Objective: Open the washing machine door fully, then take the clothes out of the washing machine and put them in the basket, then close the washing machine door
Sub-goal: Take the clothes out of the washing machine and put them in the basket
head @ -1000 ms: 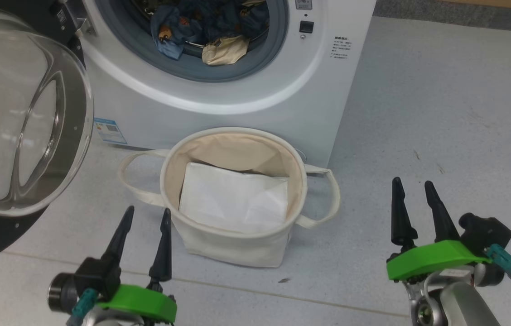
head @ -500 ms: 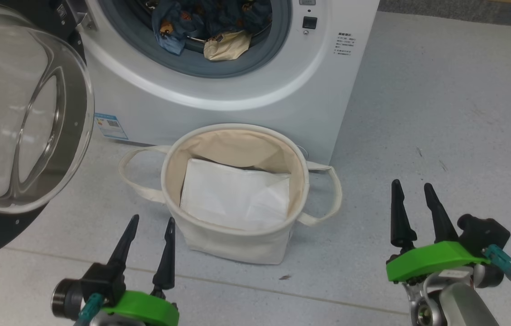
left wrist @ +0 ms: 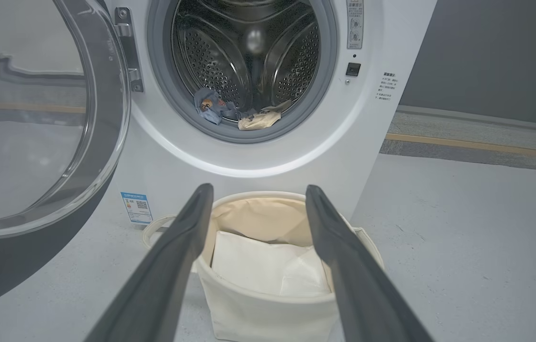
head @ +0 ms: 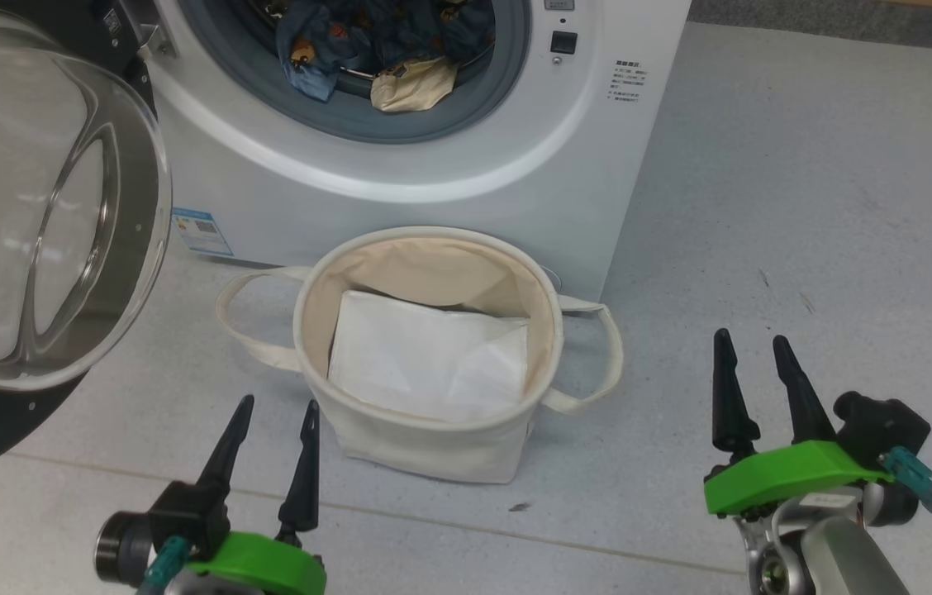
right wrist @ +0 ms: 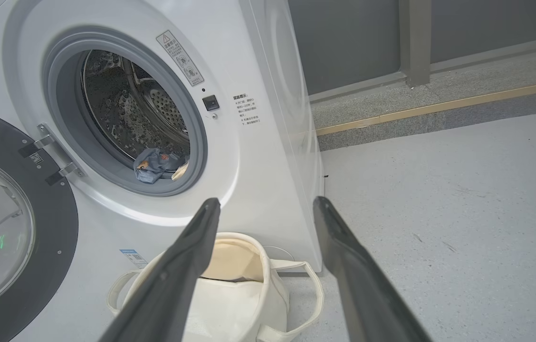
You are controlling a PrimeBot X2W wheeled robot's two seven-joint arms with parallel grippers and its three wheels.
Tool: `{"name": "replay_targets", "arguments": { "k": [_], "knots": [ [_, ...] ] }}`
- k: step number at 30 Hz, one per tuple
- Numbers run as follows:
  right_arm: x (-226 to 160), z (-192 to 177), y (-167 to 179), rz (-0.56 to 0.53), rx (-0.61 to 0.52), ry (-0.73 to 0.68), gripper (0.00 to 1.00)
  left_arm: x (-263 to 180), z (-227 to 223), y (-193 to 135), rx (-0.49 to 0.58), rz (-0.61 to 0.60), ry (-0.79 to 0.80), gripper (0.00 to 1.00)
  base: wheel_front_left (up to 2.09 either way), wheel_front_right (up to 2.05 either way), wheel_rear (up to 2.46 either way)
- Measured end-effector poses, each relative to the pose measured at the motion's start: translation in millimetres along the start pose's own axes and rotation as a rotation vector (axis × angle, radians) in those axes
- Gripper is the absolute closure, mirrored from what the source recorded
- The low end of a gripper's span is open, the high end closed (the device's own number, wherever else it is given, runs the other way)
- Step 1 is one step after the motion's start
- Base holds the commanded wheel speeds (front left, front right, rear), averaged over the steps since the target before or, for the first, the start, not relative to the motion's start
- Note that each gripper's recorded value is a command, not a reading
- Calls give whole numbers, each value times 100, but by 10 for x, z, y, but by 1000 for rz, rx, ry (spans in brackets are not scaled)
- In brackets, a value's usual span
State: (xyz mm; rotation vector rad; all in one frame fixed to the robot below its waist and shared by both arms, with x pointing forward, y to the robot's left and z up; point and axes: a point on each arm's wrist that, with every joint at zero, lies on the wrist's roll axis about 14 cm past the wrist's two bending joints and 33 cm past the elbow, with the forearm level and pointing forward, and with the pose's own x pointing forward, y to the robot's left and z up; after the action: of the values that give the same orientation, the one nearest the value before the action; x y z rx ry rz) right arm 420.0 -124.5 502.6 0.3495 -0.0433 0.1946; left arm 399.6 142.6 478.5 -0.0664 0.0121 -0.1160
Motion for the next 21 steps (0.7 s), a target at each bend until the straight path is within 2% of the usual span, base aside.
{"name": "replay_targets", "arguments": {
  "k": [10,21],
  "knots": [
    [8,-29,-7,-2,9,7,0,-18,-142,-23,-17,-16,44,0,41,-42,2],
    [31,-77,30,8,12,19,0,-35,-173,-66,-2,-32,55,0,166,-169,3]
  ]
}}
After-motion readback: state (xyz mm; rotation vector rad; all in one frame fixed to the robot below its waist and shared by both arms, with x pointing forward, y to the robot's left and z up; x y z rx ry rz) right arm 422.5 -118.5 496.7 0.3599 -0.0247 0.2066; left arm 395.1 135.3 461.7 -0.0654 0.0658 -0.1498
